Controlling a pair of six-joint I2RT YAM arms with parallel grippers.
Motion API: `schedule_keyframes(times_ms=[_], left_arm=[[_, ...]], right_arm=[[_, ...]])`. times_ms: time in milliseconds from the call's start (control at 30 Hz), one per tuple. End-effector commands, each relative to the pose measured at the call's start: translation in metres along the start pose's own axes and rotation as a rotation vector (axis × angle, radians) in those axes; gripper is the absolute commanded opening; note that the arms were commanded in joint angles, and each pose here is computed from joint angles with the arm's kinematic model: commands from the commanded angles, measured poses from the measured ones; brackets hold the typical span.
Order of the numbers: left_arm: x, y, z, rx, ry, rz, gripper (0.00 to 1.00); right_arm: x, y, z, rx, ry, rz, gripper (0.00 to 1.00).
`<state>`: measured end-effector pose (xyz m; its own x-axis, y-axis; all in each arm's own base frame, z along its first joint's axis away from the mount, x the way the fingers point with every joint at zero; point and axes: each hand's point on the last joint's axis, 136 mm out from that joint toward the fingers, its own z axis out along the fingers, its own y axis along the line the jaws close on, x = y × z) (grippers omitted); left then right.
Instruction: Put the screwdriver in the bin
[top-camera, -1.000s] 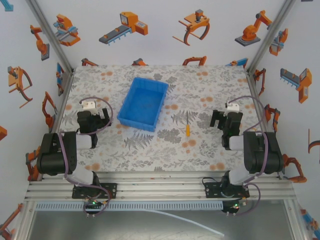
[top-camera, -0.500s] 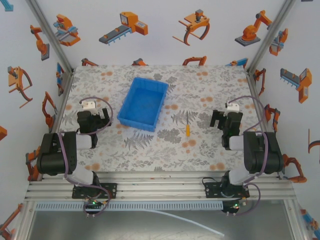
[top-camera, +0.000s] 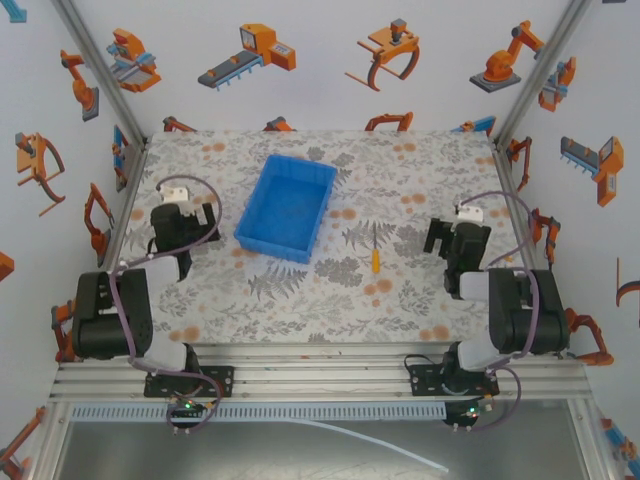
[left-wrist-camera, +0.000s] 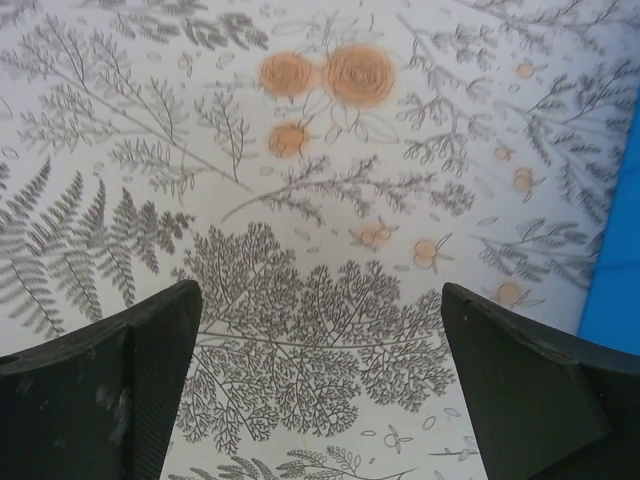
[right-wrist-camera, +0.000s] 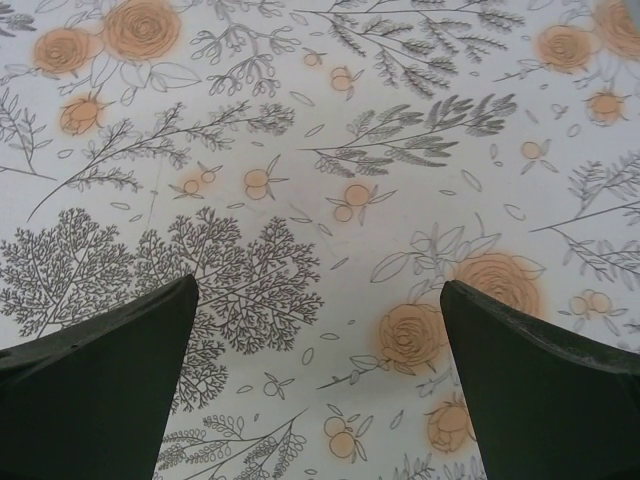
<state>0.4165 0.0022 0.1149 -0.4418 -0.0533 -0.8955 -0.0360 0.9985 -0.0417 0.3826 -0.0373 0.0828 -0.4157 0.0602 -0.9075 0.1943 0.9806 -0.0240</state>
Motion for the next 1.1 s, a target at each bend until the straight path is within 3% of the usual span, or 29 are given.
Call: schedule_keyframes(times_ms=[0, 133, 267, 433, 567, 733, 1067], left_arm=[[-0.012, -0.009, -0.014, 0.037, 0.098, 0.035, 0.97], [-0.027, -0.014, -0.029, 0.047, 0.173, 0.051, 0.97], [-0.034, -0.019, -0.044, 0.061, 0.262, 0.051, 0.97], [-0.041, -0.024, -0.069, 0.074, 0.347, 0.058, 0.97], [-0.048, -0.037, -0.089, 0.15, 0.374, 0.079, 0.97], [-0.057, -0.047, -0.107, 0.205, 0.416, 0.095, 0.97], [-0.056, -0.05, -0.121, 0.227, 0.411, 0.103, 0.97]], right_arm=[[-0.039, -0.009, -0.005, 0.058, -0.027, 0.026, 0.99], [-0.066, -0.012, -0.024, 0.062, -0.03, 0.076, 0.99], [-0.075, -0.01, -0.036, 0.075, 0.124, 0.177, 0.99], [-0.079, 0.027, -0.069, -0.004, 0.167, 0.166, 0.99], [-0.064, 0.07, -0.086, -0.114, 0.3, 0.141, 0.94], [-0.043, 0.11, -0.097, -0.152, 0.408, 0.124, 0.87], [0.011, 0.178, -0.085, -0.158, 0.569, -0.049, 0.82]])
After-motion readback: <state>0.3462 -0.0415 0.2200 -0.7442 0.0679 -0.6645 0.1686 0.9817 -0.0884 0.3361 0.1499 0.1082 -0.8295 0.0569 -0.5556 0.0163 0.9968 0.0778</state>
